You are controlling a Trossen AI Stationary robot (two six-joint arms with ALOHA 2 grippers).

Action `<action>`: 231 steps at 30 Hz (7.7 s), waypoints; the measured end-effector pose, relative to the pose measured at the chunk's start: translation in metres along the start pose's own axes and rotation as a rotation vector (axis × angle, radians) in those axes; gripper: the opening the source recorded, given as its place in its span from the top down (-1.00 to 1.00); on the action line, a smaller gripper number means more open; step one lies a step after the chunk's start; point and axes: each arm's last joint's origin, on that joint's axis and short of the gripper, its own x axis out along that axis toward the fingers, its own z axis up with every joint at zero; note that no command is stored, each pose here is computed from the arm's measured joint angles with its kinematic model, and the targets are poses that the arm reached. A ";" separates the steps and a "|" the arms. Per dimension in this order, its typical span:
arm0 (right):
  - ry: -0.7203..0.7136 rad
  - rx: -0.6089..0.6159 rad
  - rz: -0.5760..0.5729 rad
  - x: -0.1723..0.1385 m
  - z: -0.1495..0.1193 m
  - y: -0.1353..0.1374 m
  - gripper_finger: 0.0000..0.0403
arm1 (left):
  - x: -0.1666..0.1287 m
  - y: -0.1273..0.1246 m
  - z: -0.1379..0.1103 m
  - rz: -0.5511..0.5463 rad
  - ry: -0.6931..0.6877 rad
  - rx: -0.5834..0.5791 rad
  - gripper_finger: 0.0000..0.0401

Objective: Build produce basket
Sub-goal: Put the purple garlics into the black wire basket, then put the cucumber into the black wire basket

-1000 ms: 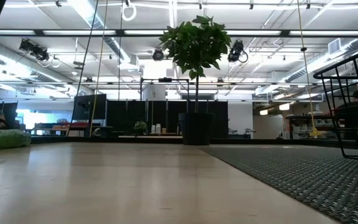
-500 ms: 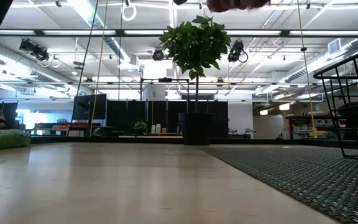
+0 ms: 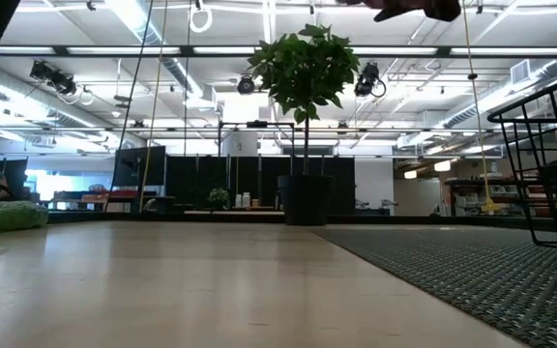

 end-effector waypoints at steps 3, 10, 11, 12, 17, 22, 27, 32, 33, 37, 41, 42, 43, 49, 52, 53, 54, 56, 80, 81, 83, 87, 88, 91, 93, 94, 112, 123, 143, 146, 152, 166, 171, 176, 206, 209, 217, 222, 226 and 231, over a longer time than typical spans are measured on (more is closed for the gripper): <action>-0.008 0.023 -0.010 0.002 0.004 -0.003 -0.28 | 0.000 0.000 0.000 0.000 -0.001 0.011 0.69; 0.033 0.030 0.016 0.001 0.005 -0.004 0.03 | 0.000 0.005 0.005 -0.010 0.012 0.030 0.61; 0.046 0.029 0.017 0.001 0.004 -0.004 0.04 | 0.000 0.007 0.006 -0.006 0.011 0.028 0.59; 0.059 0.031 0.014 0.001 0.003 -0.005 0.05 | -0.001 0.009 0.008 -0.003 0.012 0.027 0.58; 0.147 0.043 -0.009 -0.003 -0.001 -0.011 0.04 | -0.017 0.021 0.021 0.035 0.007 0.088 0.47; 0.279 0.078 -0.018 -0.017 -0.006 -0.020 0.04 | -0.045 0.031 0.032 0.098 0.014 0.205 0.36; 0.441 0.190 0.010 -0.035 -0.016 -0.023 0.04 | -0.073 0.033 0.038 0.110 0.016 0.253 0.27; 0.705 0.364 -0.033 -0.051 -0.035 -0.022 0.04 | -0.093 0.029 0.038 0.101 0.009 0.260 0.22; 0.755 0.390 -0.058 -0.055 -0.040 -0.022 0.04 | -0.097 0.028 0.038 0.094 0.002 0.265 0.22; 0.916 0.482 -0.250 -0.071 -0.061 -0.026 0.04 | -0.106 0.027 0.036 0.102 0.023 0.275 0.23; 0.960 0.572 -0.472 -0.087 -0.077 -0.032 0.03 | -0.112 0.028 0.032 0.116 0.055 0.316 0.25; 0.962 0.587 -0.508 -0.090 -0.081 -0.032 0.02 | -0.112 0.028 0.032 0.117 0.057 0.322 0.26; 0.963 0.600 -0.536 -0.093 -0.084 -0.032 0.01 | -0.112 0.029 0.032 0.122 0.065 0.332 0.26; 0.955 0.635 -0.642 -0.100 -0.103 -0.026 -0.14 | -0.111 0.029 0.031 0.122 0.074 0.404 0.23; 0.967 0.613 -0.680 -0.093 -0.112 -0.020 -0.26 | -0.111 0.029 0.031 0.123 0.077 0.436 0.23; 0.965 0.610 -0.683 -0.090 -0.115 -0.017 -0.30 | -0.111 0.030 0.032 0.123 0.077 0.446 0.23; 0.964 0.605 -0.687 -0.088 -0.117 -0.016 -0.35 | -0.111 0.030 0.032 0.123 0.079 0.458 0.22; 0.956 0.600 -0.704 -0.083 -0.121 -0.012 -0.46 | -0.111 0.030 0.031 0.126 0.085 0.474 0.22; 1.018 0.424 -0.941 -0.107 -0.142 -0.022 -0.85 | -0.113 0.037 0.022 0.187 0.184 0.394 0.21; 1.014 0.425 -0.923 -0.109 -0.140 -0.020 -0.83 | -0.113 0.037 0.022 0.189 0.183 0.376 0.21; 0.984 0.428 -0.871 -0.114 -0.132 -0.015 -0.81 | -0.113 0.038 0.022 0.197 0.189 0.348 0.21; 0.808 0.437 -0.646 -0.122 -0.112 -0.001 -0.77 | -0.114 0.040 0.020 0.215 0.209 0.309 0.23; 0.755 0.431 -0.603 -0.121 -0.109 0.000 -0.76 | -0.114 0.039 0.020 0.217 0.207 0.298 0.24; 0.611 0.384 -0.514 -0.113 -0.108 0.004 -0.75 | -0.114 0.039 0.019 0.218 0.205 0.277 0.26; 0.586 0.329 -0.518 -0.106 -0.112 0.003 -0.75 | -0.114 0.038 0.018 0.219 0.203 0.249 0.28; 0.594 0.304 -0.532 -0.102 -0.113 0.003 -0.75 | -0.114 0.038 0.018 0.221 0.202 0.241 0.29; 0.759 -0.101 -0.695 -0.054 -0.151 0.008 -0.75 | -0.113 0.025 0.007 0.200 0.217 0.247 0.33; 0.908 0.031 -0.917 -0.052 -0.179 -0.008 -0.72 | -0.118 0.026 0.006 0.207 0.229 0.251 0.34; 0.828 0.134 -0.791 -0.084 -0.159 -0.002 -0.72 | -0.136 0.053 -0.008 0.634 0.362 0.333 0.31; 0.741 0.121 -0.709 -0.085 -0.152 0.005 -0.72 | -0.131 0.063 -0.012 0.656 0.374 0.261 0.25; 0.546 0.104 -0.565 -0.087 -0.137 0.015 -0.72 | -0.117 0.100 -0.040 0.765 0.529 0.124 0.03; 0.436 -0.021 -0.463 -0.085 -0.130 0.019 -0.72 | -0.127 0.199 -0.139 1.114 0.519 -0.368 -0.40; 0.441 -0.066 -0.452 -0.085 -0.130 0.019 -0.72 | -0.126 0.226 -0.163 1.245 0.543 -0.524 -0.42; 0.429 -0.042 -0.454 -0.085 -0.130 0.019 -0.72 | -0.118 0.248 -0.192 1.236 0.623 -0.644 -0.42; 0.421 0.056 -0.399 -0.085 -0.134 0.026 -0.72 | -0.091 0.314 -0.226 1.317 0.630 -0.847 -0.15; 0.418 0.062 -0.403 -0.085 -0.134 0.025 -0.72 | -0.087 0.312 -0.219 1.268 0.641 -0.789 0.00; 0.371 0.043 -0.413 -0.083 -0.131 0.023 -0.72 | -0.057 0.276 -0.179 0.986 0.580 -0.596 0.36; 0.319 0.094 -0.351 -0.082 -0.123 0.026 -0.72 | -0.039 0.221 -0.144 0.776 0.473 -0.504 0.30; 0.171 0.155 -0.229 -0.084 -0.113 0.031 -0.72 | -0.030 0.169 -0.110 0.530 0.332 -0.453 0.25; 0.016 0.163 -0.129 -0.081 -0.102 0.037 -0.72 | -0.028 0.101 -0.075 0.166 0.127 -0.402 0.28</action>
